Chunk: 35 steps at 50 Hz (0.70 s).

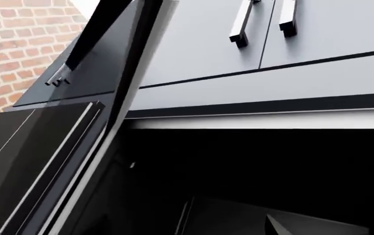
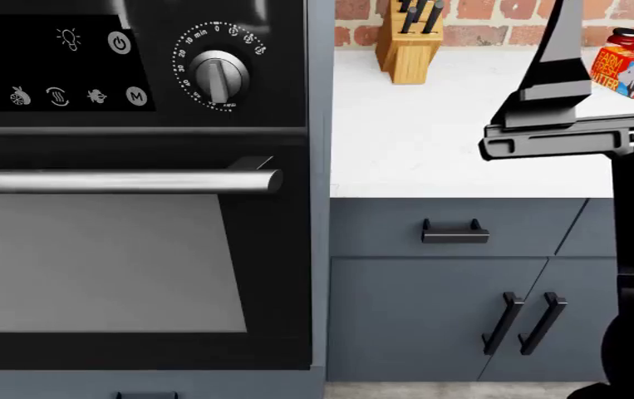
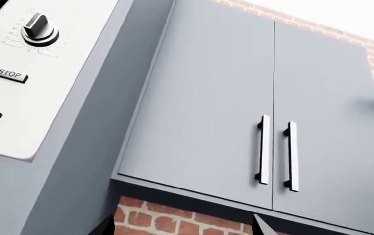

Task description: Open the microwave door

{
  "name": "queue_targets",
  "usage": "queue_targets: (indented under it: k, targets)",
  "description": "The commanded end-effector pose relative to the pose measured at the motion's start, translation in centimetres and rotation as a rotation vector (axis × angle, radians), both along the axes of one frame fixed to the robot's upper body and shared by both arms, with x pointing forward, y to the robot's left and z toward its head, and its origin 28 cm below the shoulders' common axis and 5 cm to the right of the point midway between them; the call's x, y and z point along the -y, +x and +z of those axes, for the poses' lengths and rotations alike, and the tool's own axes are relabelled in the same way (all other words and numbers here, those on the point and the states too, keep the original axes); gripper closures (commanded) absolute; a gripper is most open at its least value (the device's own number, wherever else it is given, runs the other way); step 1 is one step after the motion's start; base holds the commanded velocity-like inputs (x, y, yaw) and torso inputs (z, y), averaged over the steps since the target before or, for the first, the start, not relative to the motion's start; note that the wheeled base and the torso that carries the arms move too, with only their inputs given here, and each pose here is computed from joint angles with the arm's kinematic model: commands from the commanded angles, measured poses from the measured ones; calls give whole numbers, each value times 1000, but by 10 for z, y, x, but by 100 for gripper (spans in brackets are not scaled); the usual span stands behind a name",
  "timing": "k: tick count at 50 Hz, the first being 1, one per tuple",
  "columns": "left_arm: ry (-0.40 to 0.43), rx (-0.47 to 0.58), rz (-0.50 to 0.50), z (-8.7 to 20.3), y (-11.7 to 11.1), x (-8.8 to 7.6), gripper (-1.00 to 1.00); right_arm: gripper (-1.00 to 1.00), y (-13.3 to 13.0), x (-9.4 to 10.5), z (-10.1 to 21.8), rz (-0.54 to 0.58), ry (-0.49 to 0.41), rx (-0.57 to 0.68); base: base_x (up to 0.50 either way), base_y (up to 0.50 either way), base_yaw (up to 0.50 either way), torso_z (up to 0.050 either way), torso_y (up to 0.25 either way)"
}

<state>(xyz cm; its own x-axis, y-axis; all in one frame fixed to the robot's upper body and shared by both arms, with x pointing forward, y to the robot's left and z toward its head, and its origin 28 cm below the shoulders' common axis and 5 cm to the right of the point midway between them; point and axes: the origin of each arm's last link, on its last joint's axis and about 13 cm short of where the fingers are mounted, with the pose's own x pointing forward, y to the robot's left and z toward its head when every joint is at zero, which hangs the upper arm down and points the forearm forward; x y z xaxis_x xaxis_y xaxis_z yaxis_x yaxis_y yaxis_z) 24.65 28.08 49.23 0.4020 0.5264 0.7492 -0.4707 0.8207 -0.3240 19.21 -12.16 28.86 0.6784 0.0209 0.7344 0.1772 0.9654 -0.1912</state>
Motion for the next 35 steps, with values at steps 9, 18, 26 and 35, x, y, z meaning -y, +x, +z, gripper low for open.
queue_targets:
  k: [9,18,26,35]
  targets:
    - [-38,-14,129,-23,-24,-34,-100,-100,0,-1,-4,7,5,-10,0,0,0,0,0]
    - [-55,-28,206,-30,-37,-52,-100,-100,1,-1,-5,9,6,-12,0,0,0,0,0]
    - [-71,-37,270,-34,-47,-67,-100,-100,0,-1,-6,7,7,-11,0,0,0,0,0]
    - [-86,-52,359,-37,-61,-86,-100,-100,0,0,-8,6,10,-15,0,0,0,0,0]
